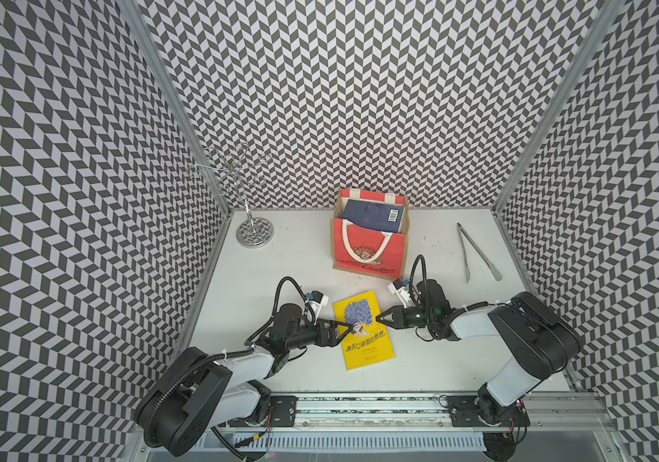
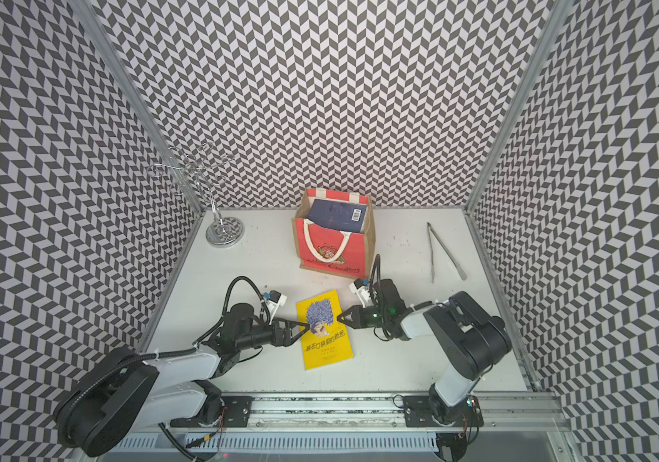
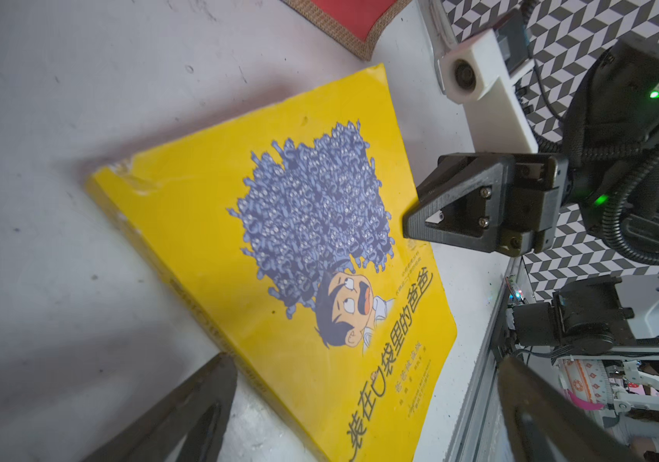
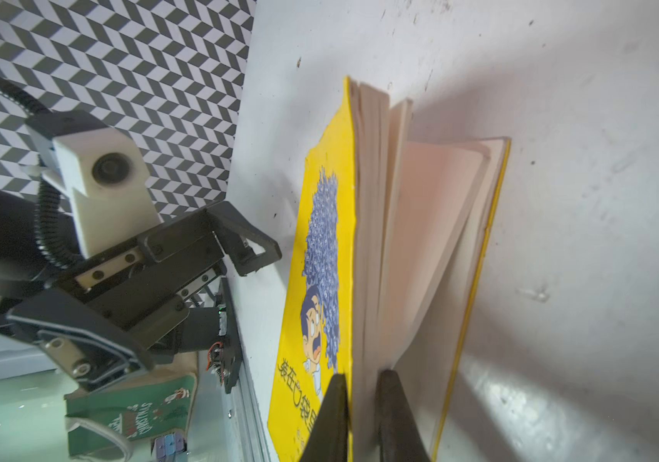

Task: Put the books into the canvas bag
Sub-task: Pick up the book from the center of the board.

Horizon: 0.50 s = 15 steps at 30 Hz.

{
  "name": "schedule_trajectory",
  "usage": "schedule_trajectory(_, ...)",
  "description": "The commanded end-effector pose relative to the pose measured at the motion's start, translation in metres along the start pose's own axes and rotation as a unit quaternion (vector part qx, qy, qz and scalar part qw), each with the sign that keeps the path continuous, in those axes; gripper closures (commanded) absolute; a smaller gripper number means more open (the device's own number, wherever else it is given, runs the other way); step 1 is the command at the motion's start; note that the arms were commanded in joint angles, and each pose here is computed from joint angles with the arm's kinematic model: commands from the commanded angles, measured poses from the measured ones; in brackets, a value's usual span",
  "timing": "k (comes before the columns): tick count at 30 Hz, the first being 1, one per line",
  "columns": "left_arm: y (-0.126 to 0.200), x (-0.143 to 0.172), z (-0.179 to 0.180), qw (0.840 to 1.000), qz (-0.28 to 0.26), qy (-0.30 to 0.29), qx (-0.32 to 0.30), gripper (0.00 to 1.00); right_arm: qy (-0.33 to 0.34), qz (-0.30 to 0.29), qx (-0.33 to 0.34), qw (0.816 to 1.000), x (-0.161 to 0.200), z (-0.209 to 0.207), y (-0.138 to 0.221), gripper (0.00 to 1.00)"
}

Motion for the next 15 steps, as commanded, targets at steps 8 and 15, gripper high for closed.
schedule_trajectory(8, 0.000, 0.015, 0.014, 1.000, 0.017, 0.000, -0.015, 0.00, 0.111, -0.071, -0.127, 0.983, -0.017, 0.053, 0.029, 1.00)
schedule_trajectory(15, -0.003, 0.016, -0.001, 0.999, 0.013, -0.007, 0.034, 0.03, 0.109, -0.077, -0.161, 0.978, -0.014, 0.063, 0.034, 1.00)
Point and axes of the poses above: each gripper's point midway between its finger pads, its own y axis back along the fingers, its own z axis along the line the jaws close on, x = y × z, the point moved 3 cm from there along y, back along the fingers, and after that the axes turned 2 degrees about y, right-handed, at the moved point
